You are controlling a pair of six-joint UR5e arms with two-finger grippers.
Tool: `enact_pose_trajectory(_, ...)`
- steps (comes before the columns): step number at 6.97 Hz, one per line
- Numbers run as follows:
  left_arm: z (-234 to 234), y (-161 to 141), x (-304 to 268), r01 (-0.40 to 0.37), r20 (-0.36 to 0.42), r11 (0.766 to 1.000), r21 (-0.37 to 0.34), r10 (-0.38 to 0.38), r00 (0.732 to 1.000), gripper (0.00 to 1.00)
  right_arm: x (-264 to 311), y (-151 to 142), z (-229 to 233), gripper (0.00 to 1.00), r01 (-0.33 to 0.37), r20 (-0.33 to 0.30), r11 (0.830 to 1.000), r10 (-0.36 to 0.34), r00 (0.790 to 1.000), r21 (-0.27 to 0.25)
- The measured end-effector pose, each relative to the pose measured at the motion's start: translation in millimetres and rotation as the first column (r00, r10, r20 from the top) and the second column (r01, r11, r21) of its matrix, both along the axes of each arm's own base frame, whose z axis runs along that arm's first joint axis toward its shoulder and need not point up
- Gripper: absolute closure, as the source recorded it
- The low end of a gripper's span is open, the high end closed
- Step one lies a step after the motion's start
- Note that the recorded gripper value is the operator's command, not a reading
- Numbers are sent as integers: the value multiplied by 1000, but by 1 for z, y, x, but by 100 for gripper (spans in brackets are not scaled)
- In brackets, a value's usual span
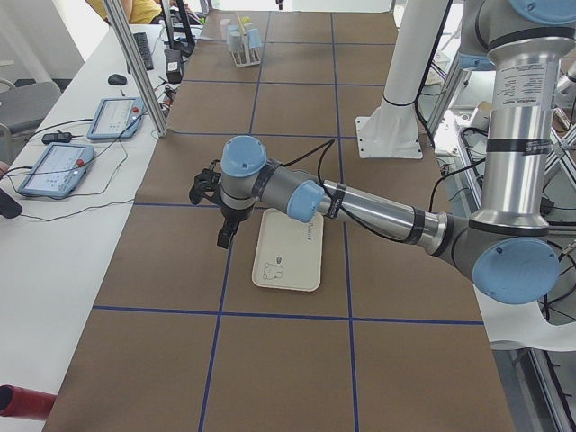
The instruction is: Transfer IKEA cup to right arm and place on rack
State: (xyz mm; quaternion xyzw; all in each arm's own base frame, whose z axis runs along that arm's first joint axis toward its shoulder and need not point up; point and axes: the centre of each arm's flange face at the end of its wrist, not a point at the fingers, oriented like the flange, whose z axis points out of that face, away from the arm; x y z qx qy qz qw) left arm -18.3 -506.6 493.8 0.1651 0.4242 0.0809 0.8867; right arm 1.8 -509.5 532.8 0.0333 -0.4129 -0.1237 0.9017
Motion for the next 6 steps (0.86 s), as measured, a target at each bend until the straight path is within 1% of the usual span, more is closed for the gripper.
enact_pose_trajectory(3, 4, -10, 4, -8, -7, 1000, -9, 8, 1000, 0, -6, -3, -7, 0, 15, -3, 1000, -15, 1000, 20)
enact_pose_trajectory(6, 0, -23, 5, -10, -6, 1000, -2, 10, 1000, 0, -7, -4, -10, 0, 17, 11, 1000, -18, 1000, 23)
